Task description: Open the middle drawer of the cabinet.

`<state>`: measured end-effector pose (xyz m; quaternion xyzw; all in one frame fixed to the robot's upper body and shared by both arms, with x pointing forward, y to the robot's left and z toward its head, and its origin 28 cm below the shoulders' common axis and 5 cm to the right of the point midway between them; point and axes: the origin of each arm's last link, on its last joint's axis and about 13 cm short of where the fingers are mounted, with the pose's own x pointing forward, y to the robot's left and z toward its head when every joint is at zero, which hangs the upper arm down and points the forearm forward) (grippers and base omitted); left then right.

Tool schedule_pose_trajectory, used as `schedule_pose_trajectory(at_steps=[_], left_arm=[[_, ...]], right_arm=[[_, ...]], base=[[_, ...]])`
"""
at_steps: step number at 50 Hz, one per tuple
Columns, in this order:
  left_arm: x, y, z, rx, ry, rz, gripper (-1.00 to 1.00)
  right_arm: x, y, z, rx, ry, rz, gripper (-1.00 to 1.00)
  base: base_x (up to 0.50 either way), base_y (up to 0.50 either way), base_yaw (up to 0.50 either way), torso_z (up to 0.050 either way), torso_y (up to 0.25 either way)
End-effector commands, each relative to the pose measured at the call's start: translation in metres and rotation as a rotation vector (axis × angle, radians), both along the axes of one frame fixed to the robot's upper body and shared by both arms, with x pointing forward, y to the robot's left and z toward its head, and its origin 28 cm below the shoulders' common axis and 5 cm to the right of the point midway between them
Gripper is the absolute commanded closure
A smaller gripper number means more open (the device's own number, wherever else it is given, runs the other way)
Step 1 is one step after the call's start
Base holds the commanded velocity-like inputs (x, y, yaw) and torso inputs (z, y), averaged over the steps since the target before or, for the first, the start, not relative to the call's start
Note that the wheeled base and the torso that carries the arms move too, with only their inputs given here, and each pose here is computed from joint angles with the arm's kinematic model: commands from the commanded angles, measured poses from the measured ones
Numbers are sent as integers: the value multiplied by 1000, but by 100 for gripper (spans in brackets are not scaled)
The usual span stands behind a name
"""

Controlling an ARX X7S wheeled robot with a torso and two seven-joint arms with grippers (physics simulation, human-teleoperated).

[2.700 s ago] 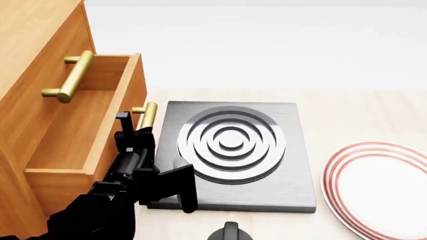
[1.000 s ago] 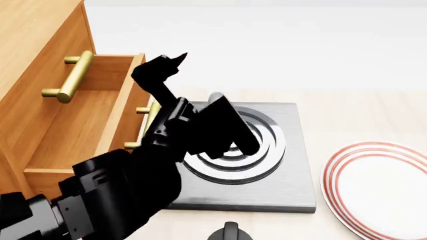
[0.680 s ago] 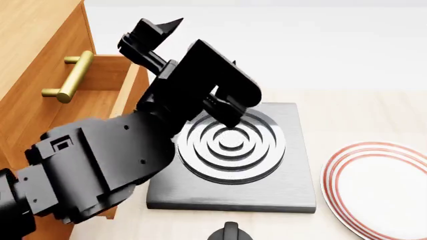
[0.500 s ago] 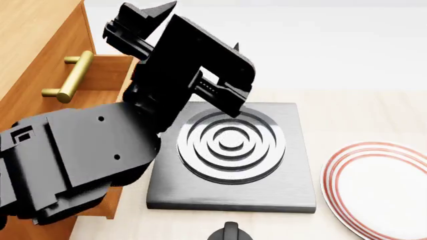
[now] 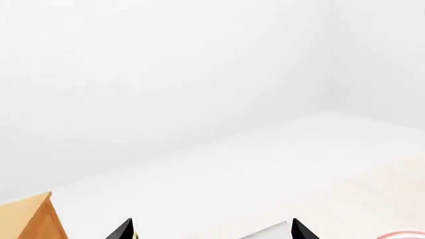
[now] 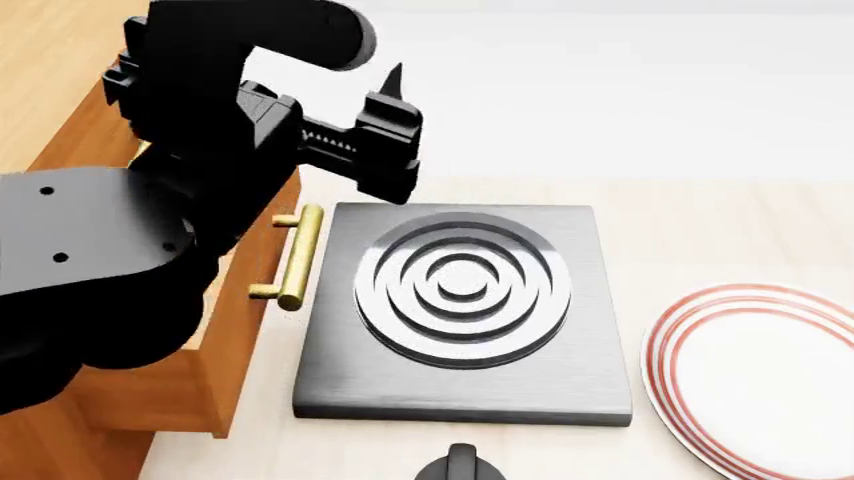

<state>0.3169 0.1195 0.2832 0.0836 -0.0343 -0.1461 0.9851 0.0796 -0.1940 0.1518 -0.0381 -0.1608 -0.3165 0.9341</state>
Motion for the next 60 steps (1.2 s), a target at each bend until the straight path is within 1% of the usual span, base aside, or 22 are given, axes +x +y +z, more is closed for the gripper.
schedule_pose_trajectory(at_steps=[1, 2, 3, 8, 10, 11, 13, 16, 17, 19, 20, 23, 25, 26, 31, 36, 37, 39, 41, 43, 48, 60], left_arm=[[-13, 10, 10, -57, 68, -34, -100], [-13, 10, 10, -57, 68, -34, -100], [-20, 9, 13, -32, 18, -36, -100], [-37, 6, 15, -22, 4, -65, -100], [-43, 5, 17, 11, -48, -60, -100], [-50, 4, 19, -10, -47, -99, -100], [-52, 4, 20, 8, -66, -96, -100], [-61, 4, 20, 72, -181, -32, -100], [-65, 5, 21, 109, -259, -20, -100], [-67, 6, 21, 43, -231, -24, -100], [-68, 6, 20, 70, -208, -31, -100], [-74, 7, 17, 21, -182, -18, -100], [-78, 7, 17, -29, -150, 23, -100], [-79, 8, 18, -24, -91, 9, -100], [-76, 10, 18, -66, 8, 26, -100], [-72, 12, 16, -73, 37, 50, -100], [-70, 13, 16, -153, 86, 93, -100], [-68, 14, 17, -142, 79, 91, -100], [-67, 15, 16, -147, 110, 88, -100], [-66, 17, 15, -113, 146, 82, -100], [-65, 20, 16, -120, 159, 88, -100], [-66, 26, 20, -143, 266, 59, -100]], right_arm=[[1, 0, 0, 0, 2, 1, -100], [1, 0, 0, 0, 2, 1, -100], [1, 1, 0, 0, 3, 2, -100], [1, 0, -1, 1, 4, 2, -100], [1, 0, -1, 2, 3, 2, -100], [2, 0, -1, 3, 4, 1, -100], [2, 0, -1, 3, 5, 2, -100], [2, 0, -1, 2, 6, 3, -100], [2, 0, -1, 3, 6, 2, -100], [1, 0, -1, 3, 6, 1, -100], [1, 0, -1, 2, 5, 1, -100], [1, 0, -1, 2, 6, 2, -100], [1, 0, -1, 2, 5, 1, -100], [1, 0, -1, 2, 5, 1, -100], [1, 0, -1, 0, 5, 3, -100], [1, 0, -1, 1, 5, 2, -100], [1, 0, -1, 0, 5, 2, -100], [1, 0, -1, 0, 5, 3, -100], [1, 0, -1, 0, 6, 2, -100], [1, 0, -1, 0, 5, 2, -100], [1, 0, -1, 0, 6, 1, -100], [2, 1, -1, -1, 8, 3, -100]], base=[[0, 0, 0, 0, 0], [0, 0, 0, 0, 0], [0, 0, 0, 0, 0], [0, 0, 0, 0, 0], [0, 0, 0, 0, 0], [0, 0, 0, 0, 0], [0, 0, 0, 0, 0], [0, 0, 0, 0, 0], [0, 0, 0, 0, 0], [0, 0, 0, 0, 0], [0, 0, 0, 0, 0], [0, 0, 0, 0, 0], [0, 0, 0, 0, 0], [0, 0, 0, 0, 0], [0, 0, 0, 0, 0], [0, 0, 0, 0, 0], [0, 0, 0, 0, 0], [0, 0, 0, 0, 0], [0, 0, 0, 0, 0], [0, 0, 0, 0, 0], [0, 0, 0, 0, 0], [0, 0, 0, 0, 0]])
